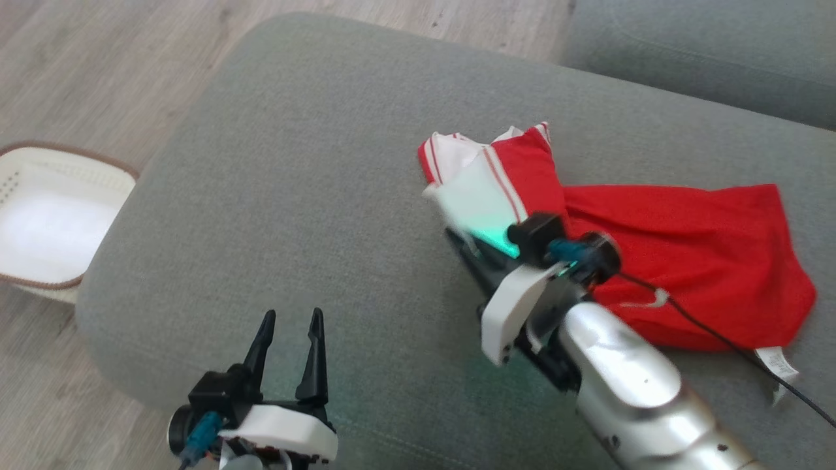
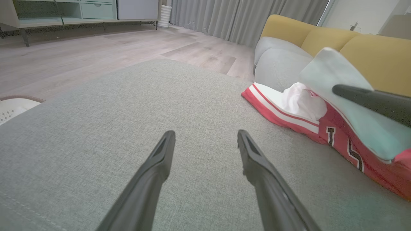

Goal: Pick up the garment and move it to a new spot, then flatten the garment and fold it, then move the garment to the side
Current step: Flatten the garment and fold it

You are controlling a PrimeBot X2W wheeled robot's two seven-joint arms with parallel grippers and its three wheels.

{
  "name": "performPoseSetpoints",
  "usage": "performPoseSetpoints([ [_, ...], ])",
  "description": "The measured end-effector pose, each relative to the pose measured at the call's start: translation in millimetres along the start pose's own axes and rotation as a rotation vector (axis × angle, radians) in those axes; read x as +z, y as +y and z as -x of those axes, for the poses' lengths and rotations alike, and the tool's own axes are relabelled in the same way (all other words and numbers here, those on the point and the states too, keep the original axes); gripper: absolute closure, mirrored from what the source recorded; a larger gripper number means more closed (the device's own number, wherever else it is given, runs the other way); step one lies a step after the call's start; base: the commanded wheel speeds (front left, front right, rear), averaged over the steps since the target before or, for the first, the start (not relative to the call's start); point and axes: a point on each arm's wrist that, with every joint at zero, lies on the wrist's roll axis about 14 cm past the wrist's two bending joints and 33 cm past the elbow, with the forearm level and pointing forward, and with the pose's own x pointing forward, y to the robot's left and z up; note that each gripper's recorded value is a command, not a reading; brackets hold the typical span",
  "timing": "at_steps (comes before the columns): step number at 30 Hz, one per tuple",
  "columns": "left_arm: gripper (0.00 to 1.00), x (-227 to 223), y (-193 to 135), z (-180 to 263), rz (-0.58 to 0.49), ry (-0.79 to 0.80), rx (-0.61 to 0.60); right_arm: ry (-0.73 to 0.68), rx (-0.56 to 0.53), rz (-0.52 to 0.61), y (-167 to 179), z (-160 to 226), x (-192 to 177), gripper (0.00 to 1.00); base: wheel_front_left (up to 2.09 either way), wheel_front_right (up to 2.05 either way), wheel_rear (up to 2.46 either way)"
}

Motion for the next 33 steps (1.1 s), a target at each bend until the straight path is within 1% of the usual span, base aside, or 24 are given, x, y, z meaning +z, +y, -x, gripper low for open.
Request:
performPoseSetpoints([
  [2,0.00,-0.9,3.2,1.1,0.000,0.003,0.012,0.042,0.047,0.012,14.7,-3.0,-13.0,1.00,0.00,0.00,0.00],
  [3,0.00,-2.3,5.6,1.5,0.001,0.009,0.022,0.076,0.084,0.034,24.9,-4.9,-25.0,1.00,0.00,0.00,0.00],
  [6,0.00,-4.6,7.4,1.2,0.001,0.017,0.031,0.108,0.117,0.066,33.0,-5.3,-39.7,1.00,0.00,0.00,0.00],
  [7,0.00,-5.3,7.4,0.7,0.001,0.020,0.032,0.117,0.124,0.080,34.5,-4.6,-43.8,0.82,0.00,0.00,0.00],
  [8,0.00,-5.7,7.4,0.0,0.000,0.022,0.033,0.122,0.129,0.086,35.7,-3.6,-46.6,0.61,0.00,0.00,0.00],
  [9,0.00,-5.9,6.9,-0.9,0.000,0.023,0.031,0.127,0.132,0.089,36.5,-2.6,-48.5,0.29,0.00,0.00,0.00],
  [10,0.00,-6.0,6.0,-1.8,-0.001,0.024,0.028,0.131,0.134,0.094,36.9,-1.3,-50.2,0.00,0.00,0.00,0.00],
  [13,0.00,-5.9,1.8,-5.1,0.000,0.024,0.013,0.121,0.131,0.102,36.6,2.8,-49.1,0.00,0.00,0.00,0.00],
  [16,0.00,-5.1,-4.8,-8.6,-0.001,0.021,-0.010,0.073,0.115,0.096,34.2,7.2,-37.7,0.00,0.00,0.00,0.00],
  [21,0.00,-3.3,-20.4,-14.6,-0.004,0.016,-0.064,-0.010,0.038,0.050,19.0,22.0,-21.2,0.00,0.00,0.00,0.00],
  [24,0.00,-1.8,-30.0,-17.5,-0.008,0.011,-0.099,-0.064,-0.053,0.013,-4.6,34.5,-9.5,0.00,0.00,0.00,0.00],
  [28,0.00,-1.5,-41.9,-18.1,-0.016,0.009,-0.142,-0.128,-0.230,-0.038,-50.5,63.1,-0.3,0.00,0.00,0.00,0.00],
  [29,0.00,-2.6,-44.7,-17.0,-0.018,0.013,-0.153,-0.133,-0.280,-0.053,-62.3,72.9,-2.0,0.00,0.00,0.00,0.00],
  [30,0.00,-2.6,-44.7,-17.0,-0.018,0.013,-0.153,-0.133,-0.280,-0.053,-62.3,72.9,-2.0,0.00,0.00,0.00,0.00],
  [33,0.00,-5.4,-53.2,-14.0,-0.022,0.020,-0.185,-0.134,-0.435,-0.092,-95.0,108.6,-15.4,0.00,0.00,0.00,0.00],
])
